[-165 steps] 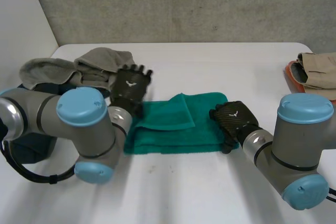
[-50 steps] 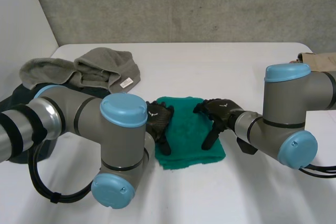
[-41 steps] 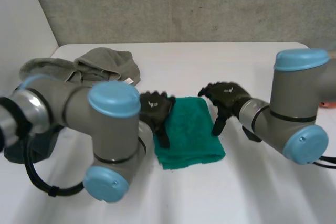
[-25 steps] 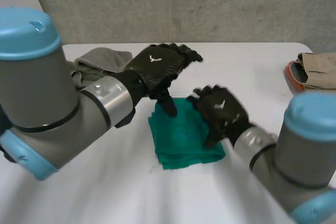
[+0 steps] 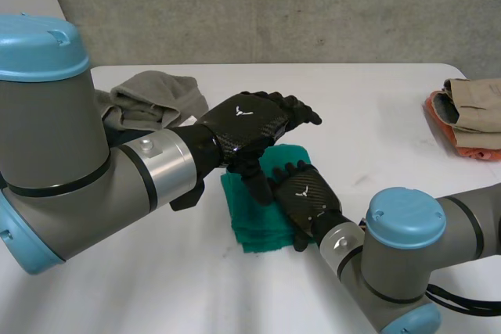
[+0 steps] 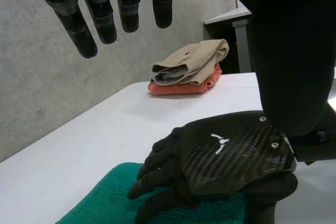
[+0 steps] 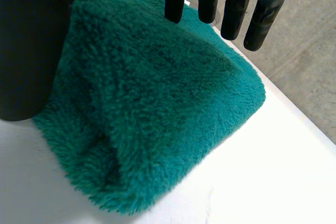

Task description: Fold the laundry.

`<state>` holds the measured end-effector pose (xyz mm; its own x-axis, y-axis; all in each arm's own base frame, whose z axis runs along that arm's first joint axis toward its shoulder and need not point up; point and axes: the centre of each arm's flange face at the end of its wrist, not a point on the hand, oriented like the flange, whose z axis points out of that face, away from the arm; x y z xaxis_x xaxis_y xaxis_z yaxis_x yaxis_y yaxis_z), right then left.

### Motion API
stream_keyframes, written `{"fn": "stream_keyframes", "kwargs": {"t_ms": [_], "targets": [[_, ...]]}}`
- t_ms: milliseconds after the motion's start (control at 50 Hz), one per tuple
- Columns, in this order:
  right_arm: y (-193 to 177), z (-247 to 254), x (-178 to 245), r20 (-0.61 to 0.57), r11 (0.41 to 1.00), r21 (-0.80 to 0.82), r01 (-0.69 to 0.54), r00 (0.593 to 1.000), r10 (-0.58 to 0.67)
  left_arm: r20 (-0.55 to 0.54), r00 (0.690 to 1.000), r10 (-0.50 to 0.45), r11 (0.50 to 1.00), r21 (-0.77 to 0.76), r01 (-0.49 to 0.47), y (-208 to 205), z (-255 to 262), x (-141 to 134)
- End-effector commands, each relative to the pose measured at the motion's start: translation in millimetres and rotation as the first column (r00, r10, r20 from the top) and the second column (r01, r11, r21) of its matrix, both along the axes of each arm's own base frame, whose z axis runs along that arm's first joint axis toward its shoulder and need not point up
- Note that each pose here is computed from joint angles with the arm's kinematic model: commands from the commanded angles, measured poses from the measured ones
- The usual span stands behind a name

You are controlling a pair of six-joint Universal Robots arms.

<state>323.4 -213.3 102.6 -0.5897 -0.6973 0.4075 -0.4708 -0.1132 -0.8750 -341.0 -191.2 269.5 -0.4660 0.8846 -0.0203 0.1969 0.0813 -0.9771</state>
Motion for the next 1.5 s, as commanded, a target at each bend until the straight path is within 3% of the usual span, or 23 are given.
{"fn": "stream_keyframes", "kwargs": {"t_ms": [20, 580, 740, 880, 960, 1040, 1240, 1380, 1500], "targets": [[-7.9, 0.1, 5.7, 0.011, 1.000, -0.013, -0.001, 1.000, 0.001, 0.001, 1.000, 0.001, 1.000, 0.001, -0.001, -0.2, -0.4, 0.0], [-52.0, 16.4, 33.7, 0.102, 0.994, -0.108, -0.012, 0.994, 0.023, -0.004, 0.999, 0.034, 0.999, -0.007, -0.034, -10.0, 2.4, 7.6], [-111.4, 43.4, -5.6, 0.139, 0.977, -0.184, 0.112, 0.987, -0.087, -0.007, 0.998, 0.059, 0.998, -0.011, -0.059, -17.6, 3.9, 12.5], [-162.2, 92.5, -27.0, 0.221, 0.935, -0.334, 0.118, 0.974, -0.045, -0.025, 0.997, 0.079, 0.996, -0.028, -0.080, -21.1, 13.5, 18.5], [-191.8, 131.6, -39.7, 0.264, 0.873, -0.472, 0.125, 0.964, 0.005, -0.031, 0.996, 0.088, 0.996, -0.032, -0.089, -23.0, 15.7, 20.4], [-229.2, 174.3, -74.4, 0.314, 0.792, -0.583, 0.181, 0.949, 0.014, -0.031, 0.995, 0.091, 0.995, -0.032, -0.092, -24.0, 15.7, 21.1], [-291.1, 210.3, -183.6, 0.344, 0.704, -0.673, 0.225, 0.938, 0.030, -0.029, 0.995, 0.091, 0.995, -0.029, -0.092, -24.0, 14.7, 21.1], [-321.2, 174.2, -246.7, 0.319, 0.711, -0.674, 0.201, 0.947, 0.034, -0.029, 0.995, 0.091, 0.995, -0.028, -0.092, -23.9, 14.3, 21.2], [-338.8, 119.7, -302.2, 0.339, 0.738, -0.621, 0.265, 0.939, -0.052, -0.025, 0.995, 0.092, 0.995, -0.023, -0.093, -25.6, 10.9, 20.3]]}}
